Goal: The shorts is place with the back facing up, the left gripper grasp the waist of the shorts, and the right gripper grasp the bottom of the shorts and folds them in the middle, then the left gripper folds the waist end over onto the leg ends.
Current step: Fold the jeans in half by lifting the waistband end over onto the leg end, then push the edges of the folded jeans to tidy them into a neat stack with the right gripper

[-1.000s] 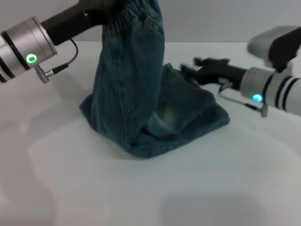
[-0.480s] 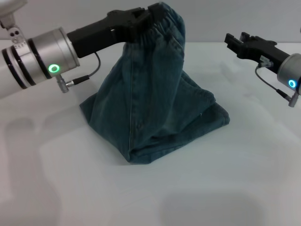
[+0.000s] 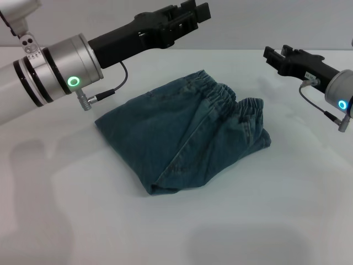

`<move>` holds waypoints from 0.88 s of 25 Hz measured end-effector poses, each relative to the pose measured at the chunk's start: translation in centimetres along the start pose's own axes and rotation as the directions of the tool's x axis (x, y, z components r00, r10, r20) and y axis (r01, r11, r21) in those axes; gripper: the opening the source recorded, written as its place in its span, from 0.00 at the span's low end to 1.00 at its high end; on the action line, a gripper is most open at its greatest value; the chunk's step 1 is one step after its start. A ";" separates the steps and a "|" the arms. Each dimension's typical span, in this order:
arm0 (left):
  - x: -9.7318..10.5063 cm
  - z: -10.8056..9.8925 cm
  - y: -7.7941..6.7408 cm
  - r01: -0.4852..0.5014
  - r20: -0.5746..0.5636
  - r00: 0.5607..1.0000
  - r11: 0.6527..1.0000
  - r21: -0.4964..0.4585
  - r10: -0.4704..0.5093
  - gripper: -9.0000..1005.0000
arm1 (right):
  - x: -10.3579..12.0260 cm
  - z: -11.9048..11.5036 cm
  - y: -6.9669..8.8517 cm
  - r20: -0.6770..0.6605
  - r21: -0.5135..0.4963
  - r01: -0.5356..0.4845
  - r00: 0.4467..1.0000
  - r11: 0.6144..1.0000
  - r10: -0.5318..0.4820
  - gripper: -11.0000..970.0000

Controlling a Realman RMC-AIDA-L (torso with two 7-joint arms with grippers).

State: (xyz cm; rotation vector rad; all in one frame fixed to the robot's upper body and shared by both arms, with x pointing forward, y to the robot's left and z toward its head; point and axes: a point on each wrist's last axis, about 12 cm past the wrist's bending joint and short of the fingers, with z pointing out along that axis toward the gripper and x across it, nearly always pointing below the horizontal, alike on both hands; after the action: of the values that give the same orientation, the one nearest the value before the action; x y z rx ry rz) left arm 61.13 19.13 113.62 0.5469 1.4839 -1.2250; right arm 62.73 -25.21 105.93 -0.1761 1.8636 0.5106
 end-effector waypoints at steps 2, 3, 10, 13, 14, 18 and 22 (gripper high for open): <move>0.1 -0.2 0.0 0.006 0.011 1.000 1.000 -0.002 -0.006 0.37 | 0.2 -0.2 -0.1 -0.002 0.004 -0.004 1.000 1.000 0.004 0.51; 0.1 -0.4 0.0 0.009 0.016 1.000 1.000 -0.003 -0.009 0.41 | 0.2 -0.2 -0.1 -0.002 0.004 -0.004 1.000 1.000 0.004 0.51; 0.4 -3.1 0.0 -0.021 0.121 0.992 0.999 -0.040 0.026 0.69 | -0.6 -0.7 0.0 0.046 -0.050 0.023 0.999 0.998 -0.021 0.51; 0.8 -5.2 0.1 -0.054 0.187 0.980 0.994 -0.097 0.072 0.77 | -1.8 -1.2 1.4 0.114 -0.192 0.104 0.990 0.976 -0.083 0.51; 0.8 -5.2 0.1 -0.054 0.187 0.980 0.994 -0.097 0.072 0.79 | -2.2 -1.3 2.0 0.131 -0.241 0.133 0.986 0.961 -0.104 0.51; 2.0 -9.7 0.3 -0.065 0.284 0.949 0.965 -0.255 0.139 0.82 | -3.0 -1.5 4.0 0.160 -0.390 0.207 0.975 0.897 -0.156 0.51; 2.8 -12.0 0.1 -0.062 0.317 0.932 0.939 -0.339 0.176 0.82 | -3.7 -1.7 6.8 0.157 -0.575 0.272 0.962 0.772 -0.222 0.51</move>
State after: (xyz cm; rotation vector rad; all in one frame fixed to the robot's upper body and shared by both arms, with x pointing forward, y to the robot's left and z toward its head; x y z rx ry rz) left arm 55.15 29.09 109.62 0.1853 1.2938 -0.8998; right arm 60.11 -20.33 111.57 -0.8030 1.5155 0.8917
